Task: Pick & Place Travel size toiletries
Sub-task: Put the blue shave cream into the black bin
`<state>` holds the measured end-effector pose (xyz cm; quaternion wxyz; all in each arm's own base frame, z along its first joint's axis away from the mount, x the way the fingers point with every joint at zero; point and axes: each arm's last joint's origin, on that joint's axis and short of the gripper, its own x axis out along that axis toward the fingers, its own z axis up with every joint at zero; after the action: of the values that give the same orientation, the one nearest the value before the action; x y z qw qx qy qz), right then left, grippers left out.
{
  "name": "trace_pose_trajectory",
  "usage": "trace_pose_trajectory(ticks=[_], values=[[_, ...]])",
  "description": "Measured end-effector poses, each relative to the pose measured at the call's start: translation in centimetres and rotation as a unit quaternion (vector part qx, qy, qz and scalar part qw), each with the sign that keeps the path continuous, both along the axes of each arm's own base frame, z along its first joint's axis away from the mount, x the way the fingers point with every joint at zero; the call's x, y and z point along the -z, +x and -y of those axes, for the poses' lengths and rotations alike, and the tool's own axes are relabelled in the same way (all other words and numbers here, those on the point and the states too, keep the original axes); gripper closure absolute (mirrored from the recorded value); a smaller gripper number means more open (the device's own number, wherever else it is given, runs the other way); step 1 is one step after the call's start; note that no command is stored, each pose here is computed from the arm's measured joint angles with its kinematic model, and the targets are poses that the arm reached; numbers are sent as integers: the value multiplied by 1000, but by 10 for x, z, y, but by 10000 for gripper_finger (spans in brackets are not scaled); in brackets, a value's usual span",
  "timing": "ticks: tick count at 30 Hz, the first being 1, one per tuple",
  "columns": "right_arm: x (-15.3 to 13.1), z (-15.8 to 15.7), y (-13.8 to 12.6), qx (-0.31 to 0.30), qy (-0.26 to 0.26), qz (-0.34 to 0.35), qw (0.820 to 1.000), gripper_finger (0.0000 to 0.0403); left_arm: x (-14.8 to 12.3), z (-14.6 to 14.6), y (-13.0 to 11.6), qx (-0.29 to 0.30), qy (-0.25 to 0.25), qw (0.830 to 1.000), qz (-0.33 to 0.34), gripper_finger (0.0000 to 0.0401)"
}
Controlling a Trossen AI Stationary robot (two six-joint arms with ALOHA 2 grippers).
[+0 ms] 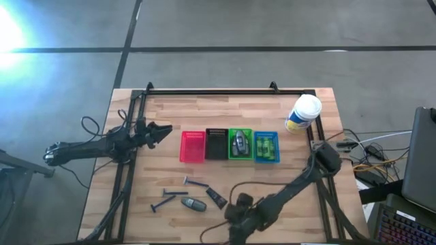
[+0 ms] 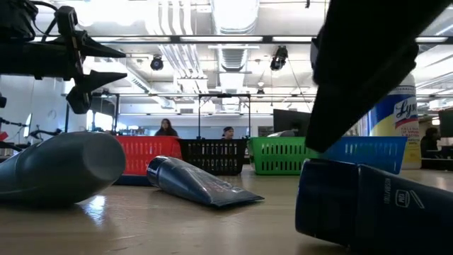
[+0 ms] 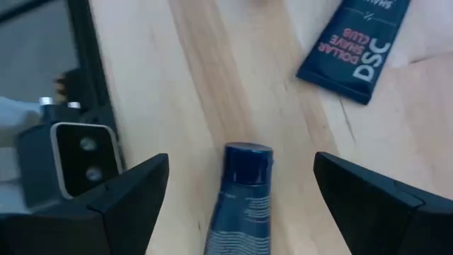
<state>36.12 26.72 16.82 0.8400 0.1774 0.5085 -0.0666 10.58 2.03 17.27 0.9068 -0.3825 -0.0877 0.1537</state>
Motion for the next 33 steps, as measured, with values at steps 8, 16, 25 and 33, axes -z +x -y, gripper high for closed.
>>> trace_pose_trajectory(ticks=[8,16,25,33], values=[[18,-15,12,30,-18,-26,999,75,1,0,0,0,0,1000,-5,208],[34,-18,14,50,-32,-61,996,66,1,0,0,-1,0,1000,-6,208],[36,-19,13,57,-7,-90,994,96,3,0,0,-3,5,1000,-16,208],[34,-14,10,67,0,-140,988,217,3,0,0,-3,5,1000,-16,208]])
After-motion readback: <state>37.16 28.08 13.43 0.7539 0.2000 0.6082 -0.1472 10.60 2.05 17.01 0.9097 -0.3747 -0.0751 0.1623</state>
